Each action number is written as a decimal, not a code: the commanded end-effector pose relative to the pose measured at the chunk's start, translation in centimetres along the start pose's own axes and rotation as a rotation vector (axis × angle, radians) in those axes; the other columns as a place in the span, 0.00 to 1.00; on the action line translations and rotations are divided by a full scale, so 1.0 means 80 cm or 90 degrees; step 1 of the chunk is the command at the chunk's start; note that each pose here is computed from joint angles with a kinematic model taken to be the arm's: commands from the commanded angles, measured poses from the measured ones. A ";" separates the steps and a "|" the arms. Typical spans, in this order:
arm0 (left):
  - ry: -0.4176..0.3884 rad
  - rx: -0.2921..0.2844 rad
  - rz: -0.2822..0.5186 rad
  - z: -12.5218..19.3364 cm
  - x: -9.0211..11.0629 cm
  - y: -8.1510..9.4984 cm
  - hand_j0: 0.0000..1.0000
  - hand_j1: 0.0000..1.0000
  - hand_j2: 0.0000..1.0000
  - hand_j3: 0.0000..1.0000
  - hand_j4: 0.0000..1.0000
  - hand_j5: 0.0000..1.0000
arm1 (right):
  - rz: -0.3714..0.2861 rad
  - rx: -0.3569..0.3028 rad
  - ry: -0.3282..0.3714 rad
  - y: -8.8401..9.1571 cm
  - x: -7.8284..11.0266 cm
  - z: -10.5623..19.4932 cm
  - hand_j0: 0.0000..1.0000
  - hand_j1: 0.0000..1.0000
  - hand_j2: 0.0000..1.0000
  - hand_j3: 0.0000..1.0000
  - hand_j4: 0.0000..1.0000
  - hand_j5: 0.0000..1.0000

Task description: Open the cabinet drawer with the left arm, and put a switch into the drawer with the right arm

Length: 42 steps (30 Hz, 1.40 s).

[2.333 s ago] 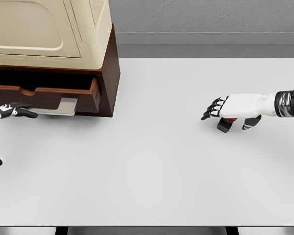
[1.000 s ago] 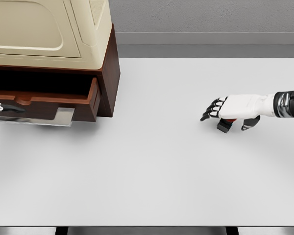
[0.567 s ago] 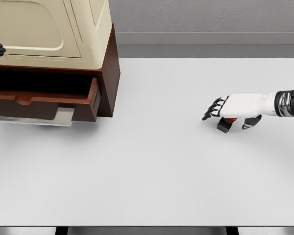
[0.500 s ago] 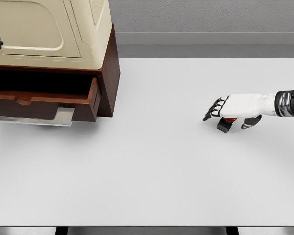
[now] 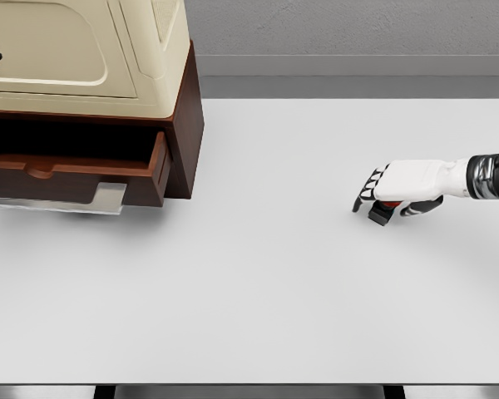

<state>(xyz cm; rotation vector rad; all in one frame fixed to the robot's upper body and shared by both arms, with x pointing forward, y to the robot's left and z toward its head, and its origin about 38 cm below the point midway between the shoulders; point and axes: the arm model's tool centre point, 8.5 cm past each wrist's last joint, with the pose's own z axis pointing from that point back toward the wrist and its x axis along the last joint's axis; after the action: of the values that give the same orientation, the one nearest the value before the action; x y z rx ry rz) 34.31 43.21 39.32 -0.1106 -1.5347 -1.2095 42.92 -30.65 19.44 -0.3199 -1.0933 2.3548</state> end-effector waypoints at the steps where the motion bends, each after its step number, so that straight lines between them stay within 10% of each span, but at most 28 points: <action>1: -0.003 0.001 0.004 0.000 0.001 0.000 1.00 1.00 1.00 1.00 1.00 1.00 | -0.003 -0.003 0.001 -0.001 -0.001 0.001 0.73 0.73 0.73 0.73 0.73 0.73; 28: -0.005 0.003 0.002 0.000 0.003 0.002 1.00 1.00 1.00 1.00 1.00 1.00 | 0.000 -0.021 -0.003 -0.013 0.000 -0.001 0.39 0.39 0.39 0.39 0.39 0.39; 42: -0.006 0.002 0.002 -0.001 0.003 0.001 1.00 1.00 1.00 1.00 1.00 1.00 | 0.045 -0.080 -0.027 -0.079 0.011 -0.020 0.37 0.37 0.37 0.37 0.37 0.37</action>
<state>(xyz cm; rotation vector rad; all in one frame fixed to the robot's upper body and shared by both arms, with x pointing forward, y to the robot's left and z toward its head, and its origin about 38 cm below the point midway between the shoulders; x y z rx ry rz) 34.35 43.05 39.44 -0.1143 -1.5413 -1.2108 45.15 -26.32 23.50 -0.3777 -1.2564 2.3736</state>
